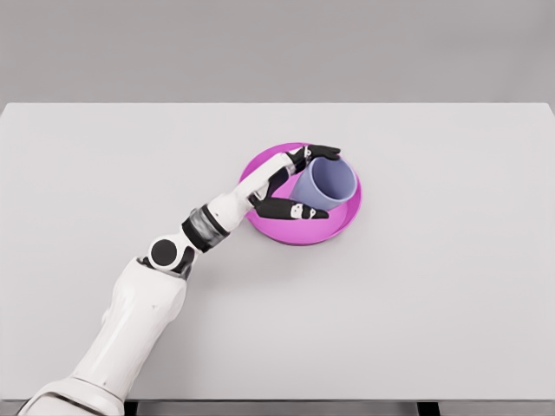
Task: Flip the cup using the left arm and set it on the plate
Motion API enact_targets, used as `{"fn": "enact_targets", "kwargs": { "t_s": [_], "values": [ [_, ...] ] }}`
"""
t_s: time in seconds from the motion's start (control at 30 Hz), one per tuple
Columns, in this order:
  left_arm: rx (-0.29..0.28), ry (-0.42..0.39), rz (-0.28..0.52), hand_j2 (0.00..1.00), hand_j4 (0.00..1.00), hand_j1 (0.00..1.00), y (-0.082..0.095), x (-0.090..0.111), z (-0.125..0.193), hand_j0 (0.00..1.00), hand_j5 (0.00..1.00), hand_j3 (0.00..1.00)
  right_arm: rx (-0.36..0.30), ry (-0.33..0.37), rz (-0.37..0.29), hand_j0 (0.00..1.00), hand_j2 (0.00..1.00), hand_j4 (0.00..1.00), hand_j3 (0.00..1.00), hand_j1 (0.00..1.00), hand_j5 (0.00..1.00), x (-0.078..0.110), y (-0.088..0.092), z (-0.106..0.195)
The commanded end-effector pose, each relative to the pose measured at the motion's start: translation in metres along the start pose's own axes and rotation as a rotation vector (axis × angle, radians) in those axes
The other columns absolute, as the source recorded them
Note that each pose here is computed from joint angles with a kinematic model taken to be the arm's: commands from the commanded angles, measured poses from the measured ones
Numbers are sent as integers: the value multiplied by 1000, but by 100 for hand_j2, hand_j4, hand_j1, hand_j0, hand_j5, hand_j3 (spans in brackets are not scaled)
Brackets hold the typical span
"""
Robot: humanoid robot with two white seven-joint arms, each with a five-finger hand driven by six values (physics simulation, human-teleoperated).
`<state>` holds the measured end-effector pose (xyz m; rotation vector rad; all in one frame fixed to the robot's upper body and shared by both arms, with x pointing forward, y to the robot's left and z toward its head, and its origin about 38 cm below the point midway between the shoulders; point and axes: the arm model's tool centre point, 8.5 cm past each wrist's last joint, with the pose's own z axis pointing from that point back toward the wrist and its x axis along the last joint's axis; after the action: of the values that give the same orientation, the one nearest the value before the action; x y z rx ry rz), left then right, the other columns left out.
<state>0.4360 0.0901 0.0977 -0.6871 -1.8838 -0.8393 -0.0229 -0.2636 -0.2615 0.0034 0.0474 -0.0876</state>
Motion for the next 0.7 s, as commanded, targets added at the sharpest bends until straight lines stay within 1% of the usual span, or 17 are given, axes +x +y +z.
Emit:
{"fn": "enact_targets", "kwargs": {
  "t_s": [0.0,0.1,0.17,0.27,0.37,0.43,0.63,0.67],
  "values": [
    [8,7,12,72,72,72,0,-3,2,72,72,72,0,0,0,100,100,100,100,100,100,0,0,0],
    [7,13,9,72,72,72,3,-4,1,72,72,72,0,0,0,100,100,100,100,100,100,0,0,0],
    [9,18,8,75,75,75,6,-5,0,75,75,75,0,0,0,100,100,100,100,100,100,0,0,0],
    [9,18,6,75,75,75,7,-4,-1,75,75,75,0,0,0,100,100,100,100,100,100,0,0,0],
    [6,22,6,74,74,74,7,-5,-1,74,74,74,0,0,0,100,100,100,100,100,100,0,0,0],
    [12,56,22,75,75,75,5,-16,5,75,75,75,0,0,0,100,100,100,100,100,100,0,0,0],
    [8,62,22,75,75,75,5,-17,6,75,75,75,0,0,0,100,100,100,100,100,100,0,0,0],
    [8,62,22,77,77,77,5,-17,6,77,77,77,0,0,0,100,100,100,100,100,100,0,0,0]
  ]
}}
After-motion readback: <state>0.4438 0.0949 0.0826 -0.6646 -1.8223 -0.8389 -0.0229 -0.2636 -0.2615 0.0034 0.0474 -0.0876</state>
